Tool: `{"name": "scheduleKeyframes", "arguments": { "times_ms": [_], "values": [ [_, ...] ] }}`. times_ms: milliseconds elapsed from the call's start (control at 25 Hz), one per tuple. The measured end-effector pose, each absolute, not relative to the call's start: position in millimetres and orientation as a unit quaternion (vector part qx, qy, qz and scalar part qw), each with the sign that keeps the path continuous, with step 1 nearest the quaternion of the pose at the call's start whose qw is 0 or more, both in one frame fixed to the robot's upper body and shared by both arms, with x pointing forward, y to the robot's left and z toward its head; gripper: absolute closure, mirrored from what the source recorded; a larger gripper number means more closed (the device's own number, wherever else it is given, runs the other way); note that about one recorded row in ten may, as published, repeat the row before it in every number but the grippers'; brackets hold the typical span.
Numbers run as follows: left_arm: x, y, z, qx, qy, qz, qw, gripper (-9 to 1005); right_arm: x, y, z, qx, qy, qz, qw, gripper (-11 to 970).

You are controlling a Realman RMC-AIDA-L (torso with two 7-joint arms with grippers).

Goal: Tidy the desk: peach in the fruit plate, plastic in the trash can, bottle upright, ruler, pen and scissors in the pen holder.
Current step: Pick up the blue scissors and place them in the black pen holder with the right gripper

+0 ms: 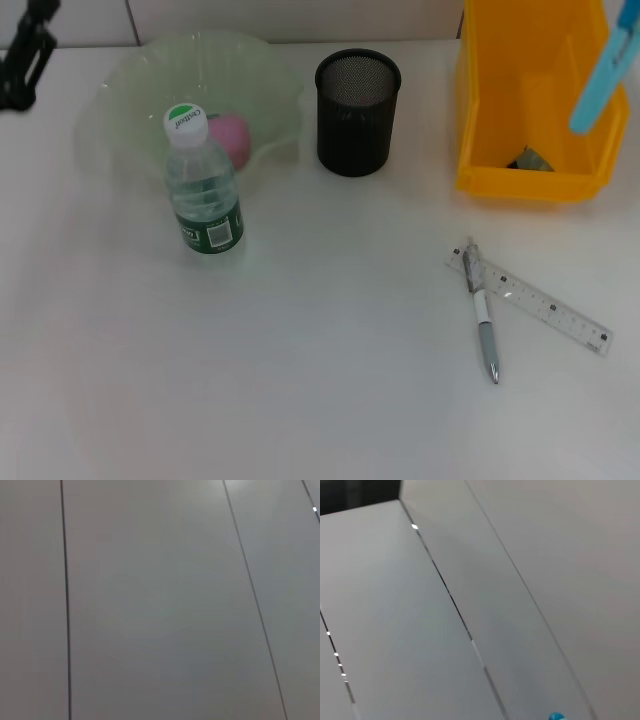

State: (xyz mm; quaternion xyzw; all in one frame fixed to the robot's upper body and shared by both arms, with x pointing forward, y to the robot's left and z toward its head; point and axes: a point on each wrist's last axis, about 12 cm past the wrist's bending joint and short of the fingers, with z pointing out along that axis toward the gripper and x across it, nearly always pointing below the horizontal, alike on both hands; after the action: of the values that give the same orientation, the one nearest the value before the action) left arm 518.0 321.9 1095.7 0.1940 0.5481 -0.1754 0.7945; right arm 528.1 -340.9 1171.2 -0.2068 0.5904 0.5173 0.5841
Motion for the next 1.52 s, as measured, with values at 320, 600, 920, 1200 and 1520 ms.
{"name": "scheduleKeyframes", "arguments": {
  "times_ms": [320,600,920,1200,1520],
  "values": [
    [460,327,1049,0.135,0.571,-0.134,0.799,515,580,-294,1172,-0.278,0.556,0.383,0.684,842],
    [440,323,1026,0.128,0.609,-0.102,0.776,516,620,-247,1165,-0.269,0.562,0.351,0.699,834],
    [439,320,1018,0.128,0.633,-0.100,0.757,517,654,-193,1160,-0.296,0.619,0.322,0.652,825],
    [435,321,1015,0.126,0.639,-0.097,0.753,518,661,-174,1151,-0.292,0.660,0.325,0.612,817],
    [433,323,1014,0.123,0.641,-0.096,0.751,518,656,-176,1134,-0.273,0.685,0.327,0.591,807]
  ]
}}
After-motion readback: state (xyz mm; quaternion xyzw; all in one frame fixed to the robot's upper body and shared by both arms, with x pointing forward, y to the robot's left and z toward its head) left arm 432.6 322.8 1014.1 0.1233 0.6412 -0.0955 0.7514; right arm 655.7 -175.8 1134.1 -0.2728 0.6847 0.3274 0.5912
